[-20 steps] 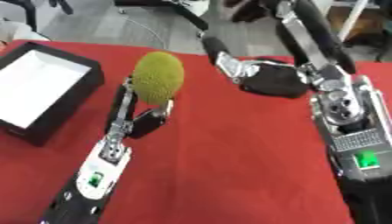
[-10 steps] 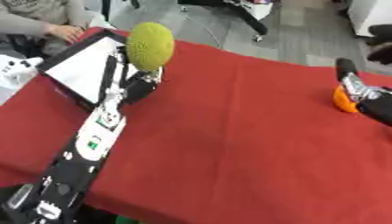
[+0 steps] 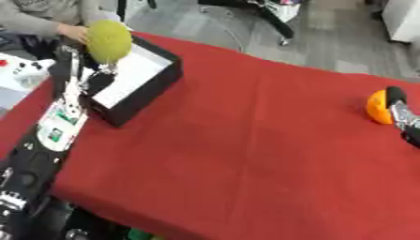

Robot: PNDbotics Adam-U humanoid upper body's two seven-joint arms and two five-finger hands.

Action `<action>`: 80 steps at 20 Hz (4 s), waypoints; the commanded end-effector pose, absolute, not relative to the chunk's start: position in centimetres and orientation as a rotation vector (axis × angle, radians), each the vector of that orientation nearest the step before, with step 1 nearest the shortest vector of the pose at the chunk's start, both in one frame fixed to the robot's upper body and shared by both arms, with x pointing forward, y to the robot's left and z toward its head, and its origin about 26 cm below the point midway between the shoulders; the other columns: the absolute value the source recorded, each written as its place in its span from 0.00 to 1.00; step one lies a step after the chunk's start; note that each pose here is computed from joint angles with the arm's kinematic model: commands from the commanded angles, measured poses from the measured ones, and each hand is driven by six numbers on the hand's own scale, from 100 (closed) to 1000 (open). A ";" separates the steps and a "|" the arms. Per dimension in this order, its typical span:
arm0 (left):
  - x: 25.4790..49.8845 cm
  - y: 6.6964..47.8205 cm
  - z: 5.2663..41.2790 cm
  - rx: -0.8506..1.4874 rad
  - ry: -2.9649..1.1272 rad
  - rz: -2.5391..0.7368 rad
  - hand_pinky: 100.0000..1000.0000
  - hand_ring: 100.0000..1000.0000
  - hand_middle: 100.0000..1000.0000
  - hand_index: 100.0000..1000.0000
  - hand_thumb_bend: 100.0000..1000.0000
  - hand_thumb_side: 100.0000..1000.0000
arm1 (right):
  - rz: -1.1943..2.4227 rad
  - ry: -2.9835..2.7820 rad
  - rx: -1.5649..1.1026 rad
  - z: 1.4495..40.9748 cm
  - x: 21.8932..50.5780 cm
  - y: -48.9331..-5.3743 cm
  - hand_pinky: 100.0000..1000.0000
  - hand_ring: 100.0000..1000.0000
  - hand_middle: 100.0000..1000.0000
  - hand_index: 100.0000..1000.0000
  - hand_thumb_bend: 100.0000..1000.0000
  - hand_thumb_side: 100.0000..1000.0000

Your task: Pick up the objects with one hand, pass them to the other hand, and then place them into the box on the other side of the table.

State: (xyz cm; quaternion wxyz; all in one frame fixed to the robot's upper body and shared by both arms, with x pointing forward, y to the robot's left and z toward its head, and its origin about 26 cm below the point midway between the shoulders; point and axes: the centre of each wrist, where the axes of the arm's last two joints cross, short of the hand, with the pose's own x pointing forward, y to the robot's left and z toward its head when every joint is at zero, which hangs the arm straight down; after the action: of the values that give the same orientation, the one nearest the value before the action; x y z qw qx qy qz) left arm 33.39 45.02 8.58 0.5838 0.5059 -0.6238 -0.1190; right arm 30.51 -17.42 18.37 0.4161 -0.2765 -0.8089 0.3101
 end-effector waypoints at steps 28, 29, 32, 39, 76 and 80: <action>33.4 26.7 12.2 0.478 -2.099 -0.378 0.73 0.70 0.74 0.86 0.55 0.68 | 1.038 -1.599 -0.921 14.3 37.6 -25.5 0.81 0.81 0.89 0.96 0.34 0.44; 33.0 26.1 12.0 0.436 -2.089 -0.383 0.73 0.70 0.74 0.86 0.55 0.68 | 1.034 -1.568 -0.946 14.0 38.1 -26.1 0.81 0.81 0.88 0.95 0.34 0.44; 32.2 25.1 11.7 0.341 -2.058 -0.420 0.73 0.70 0.74 0.85 0.55 0.68 | 1.035 -1.477 -1.008 12.3 39.7 -28.4 0.82 0.82 0.89 0.95 0.33 0.44; 31.7 24.3 11.0 0.283 -2.030 -0.439 0.73 0.70 0.74 0.85 0.54 0.69 | 0.982 -1.206 -1.182 10.4 41.0 -31.6 0.83 0.82 0.87 0.95 0.34 0.43; 31.7 23.5 10.1 0.259 -2.001 -0.447 0.73 0.70 0.74 0.86 0.52 0.70 | 0.510 -1.120 -1.333 6.1 42.4 -32.5 0.60 0.43 0.40 0.54 0.00 0.11; 31.8 23.6 9.9 0.267 -1.992 -0.443 0.73 0.70 0.74 0.85 0.51 0.70 | 0.399 -1.266 -1.347 7.1 42.1 -30.9 0.56 0.39 0.34 0.49 0.00 0.08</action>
State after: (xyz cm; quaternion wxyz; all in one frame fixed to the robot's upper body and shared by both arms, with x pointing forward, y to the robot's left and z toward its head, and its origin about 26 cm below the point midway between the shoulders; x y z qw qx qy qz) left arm 31.67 23.66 9.39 0.5241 0.1087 -0.8244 -0.1840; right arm 41.73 -31.08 5.39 0.6071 -0.5715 -0.5171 0.1933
